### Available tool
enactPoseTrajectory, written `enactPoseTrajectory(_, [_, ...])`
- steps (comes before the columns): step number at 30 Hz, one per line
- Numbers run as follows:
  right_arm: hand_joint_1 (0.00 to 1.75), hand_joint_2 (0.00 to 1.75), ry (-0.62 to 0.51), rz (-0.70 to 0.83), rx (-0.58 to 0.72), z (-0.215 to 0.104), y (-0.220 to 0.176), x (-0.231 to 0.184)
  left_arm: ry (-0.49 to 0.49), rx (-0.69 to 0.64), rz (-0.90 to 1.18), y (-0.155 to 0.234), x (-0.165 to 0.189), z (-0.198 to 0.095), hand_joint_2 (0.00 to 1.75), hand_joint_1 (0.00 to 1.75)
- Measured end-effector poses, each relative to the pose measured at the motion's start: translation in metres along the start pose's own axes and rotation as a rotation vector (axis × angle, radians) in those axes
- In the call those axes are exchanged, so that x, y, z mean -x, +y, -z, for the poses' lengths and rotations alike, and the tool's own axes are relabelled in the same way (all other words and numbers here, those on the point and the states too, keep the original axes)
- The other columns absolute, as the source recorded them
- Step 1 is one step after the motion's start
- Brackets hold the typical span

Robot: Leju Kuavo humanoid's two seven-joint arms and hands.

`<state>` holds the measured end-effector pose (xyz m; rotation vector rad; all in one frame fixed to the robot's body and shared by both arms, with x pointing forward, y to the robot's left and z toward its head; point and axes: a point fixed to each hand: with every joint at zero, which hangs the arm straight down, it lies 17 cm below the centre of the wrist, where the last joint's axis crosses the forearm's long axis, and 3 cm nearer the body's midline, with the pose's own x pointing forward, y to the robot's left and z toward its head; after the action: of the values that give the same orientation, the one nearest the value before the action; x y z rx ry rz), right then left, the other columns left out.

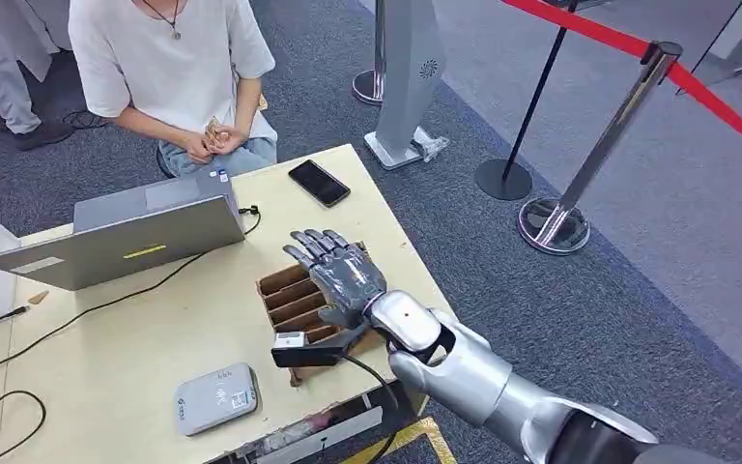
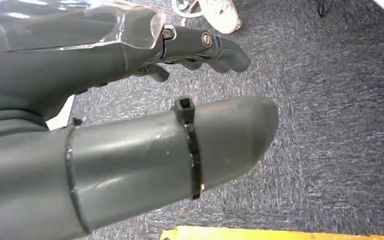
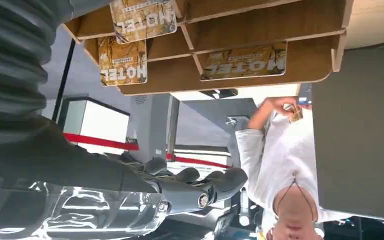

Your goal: Pass the card to the sensor for recognition and then transmit it.

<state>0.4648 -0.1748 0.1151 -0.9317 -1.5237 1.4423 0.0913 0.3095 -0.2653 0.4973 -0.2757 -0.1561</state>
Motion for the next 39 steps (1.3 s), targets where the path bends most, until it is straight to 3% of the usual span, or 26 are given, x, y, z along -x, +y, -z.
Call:
enactPoseTrajectory(9, [0.05, 1.75, 0.001, -0.004, -0.002, 0.002, -0.002, 0.001, 0.001, 0.003, -0.003, -0.002, -0.001, -0.001, 0.0, 0.0])
enactPoseTrajectory(10, [0.26, 1.75, 0.001, -0.004, -0.002, 0.002, -0.002, 0.001, 0.001, 0.003, -0.003, -0.002, -0.001, -0.001, 0.0, 0.0])
enactPoseTrajectory(11, [0.59, 1.75, 0.001, -0.004, -0.001, 0.002, -0.003, 0.001, 0.001, 0.003, -0.003, -0.002, -0.001, -0.001, 0.0, 0.0])
enactPoseTrajectory(16, [0.56, 1.75, 0.0, -0.006, 0.002, 0.004, -0.004, 0.001, 0.0, 0.005, -0.005, -0.004, -0.001, -0.002, 0.0, 0.0])
enactPoseTrajectory(19, [0.96, 1.75, 0.0, -0.006, 0.001, 0.004, -0.004, 0.001, 0.0, 0.008, -0.006, -0.005, -0.002, -0.003, 0.0, 0.0])
enactPoseTrajectory(21, [1.13, 1.75, -0.001, -0.008, 0.0, 0.004, -0.004, 0.001, 0.0, 0.01, -0.007, -0.007, -0.002, -0.003, 0.0, 0.0])
enactPoseTrajectory(23, [1.19, 1.75, -0.005, -0.01, -0.002, 0.005, -0.004, 0.0, 0.0, 0.011, -0.007, -0.007, -0.002, -0.004, 0.0, 0.0])
enactPoseTrajectory(26, [0.99, 1.75, -0.009, -0.014, -0.007, 0.006, -0.003, 0.0, -0.001, 0.012, -0.007, -0.008, -0.002, -0.004, 0.0, 0.0])
enactPoseTrajectory(35, [0.93, 1.75, -0.013, -0.023, -0.022, 0.008, 0.002, -0.001, -0.002, 0.014, -0.006, -0.008, -0.003, -0.004, 0.0, 0.0])
enactPoseTrajectory(39, [0.7, 1.75, -0.018, -0.028, -0.031, 0.009, 0.006, -0.001, -0.002, 0.014, -0.007, -0.008, -0.004, -0.004, 0.0, 0.0])
